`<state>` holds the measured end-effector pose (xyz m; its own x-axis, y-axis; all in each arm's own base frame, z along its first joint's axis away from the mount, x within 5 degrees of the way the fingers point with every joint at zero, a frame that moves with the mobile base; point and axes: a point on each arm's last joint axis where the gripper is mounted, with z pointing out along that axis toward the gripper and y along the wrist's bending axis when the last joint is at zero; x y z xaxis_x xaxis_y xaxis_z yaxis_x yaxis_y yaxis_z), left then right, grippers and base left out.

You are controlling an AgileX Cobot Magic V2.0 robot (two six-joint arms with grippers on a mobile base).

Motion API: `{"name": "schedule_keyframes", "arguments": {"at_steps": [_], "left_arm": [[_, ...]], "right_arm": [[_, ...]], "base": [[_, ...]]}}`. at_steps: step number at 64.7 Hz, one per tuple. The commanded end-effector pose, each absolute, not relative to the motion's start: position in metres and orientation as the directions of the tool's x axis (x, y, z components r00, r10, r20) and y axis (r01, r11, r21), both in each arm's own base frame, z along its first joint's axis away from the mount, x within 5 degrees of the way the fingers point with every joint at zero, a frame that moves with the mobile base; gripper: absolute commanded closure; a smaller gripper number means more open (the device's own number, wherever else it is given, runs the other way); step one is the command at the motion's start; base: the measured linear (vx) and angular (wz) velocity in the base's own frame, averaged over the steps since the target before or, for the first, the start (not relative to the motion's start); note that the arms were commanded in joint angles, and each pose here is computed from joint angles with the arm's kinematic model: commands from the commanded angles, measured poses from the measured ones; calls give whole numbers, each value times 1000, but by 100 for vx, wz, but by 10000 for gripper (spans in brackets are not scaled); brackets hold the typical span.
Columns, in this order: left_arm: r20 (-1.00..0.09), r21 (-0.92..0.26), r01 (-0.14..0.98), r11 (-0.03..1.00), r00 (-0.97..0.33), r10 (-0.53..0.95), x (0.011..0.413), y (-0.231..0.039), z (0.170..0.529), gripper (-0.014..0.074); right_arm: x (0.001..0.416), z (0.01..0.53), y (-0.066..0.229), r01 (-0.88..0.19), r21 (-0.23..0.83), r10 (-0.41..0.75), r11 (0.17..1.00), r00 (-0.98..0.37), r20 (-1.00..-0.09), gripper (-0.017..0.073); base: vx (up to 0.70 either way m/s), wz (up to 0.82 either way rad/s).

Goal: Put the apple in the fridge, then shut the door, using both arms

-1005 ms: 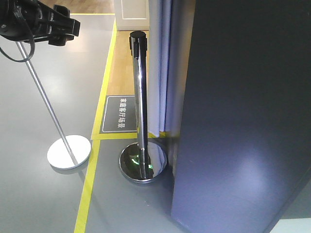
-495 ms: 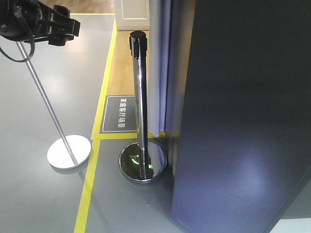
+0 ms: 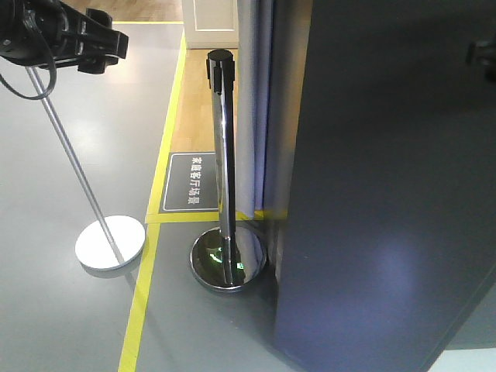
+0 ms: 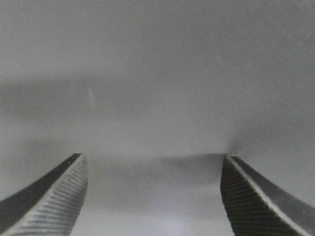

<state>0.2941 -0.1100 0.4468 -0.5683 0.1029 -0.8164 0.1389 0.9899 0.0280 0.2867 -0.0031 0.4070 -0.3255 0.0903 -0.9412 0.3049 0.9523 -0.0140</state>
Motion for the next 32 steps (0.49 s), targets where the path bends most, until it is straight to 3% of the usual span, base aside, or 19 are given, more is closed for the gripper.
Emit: {"name": "schedule_keyframes", "arguments": {"at_steps": [1, 21, 32], "left_arm": [[-877, 6, 138, 990, -474, 71, 285, -105, 471, 29], [-875, 6, 137, 991, -479, 71, 285, -105, 471, 29], [-874, 6, 137, 991, -480, 72, 285, -104, 471, 29]], "right_arm": [[306, 426, -19, 268, -24, 36, 963, -217, -975, 15], [369, 397, -44, 220, 56, 104, 974, -217, -971, 15], [406, 382, -46, 198, 11, 61, 980, -250, -966, 15]], "base": [[0, 0], [0, 0], [0, 0]]}}
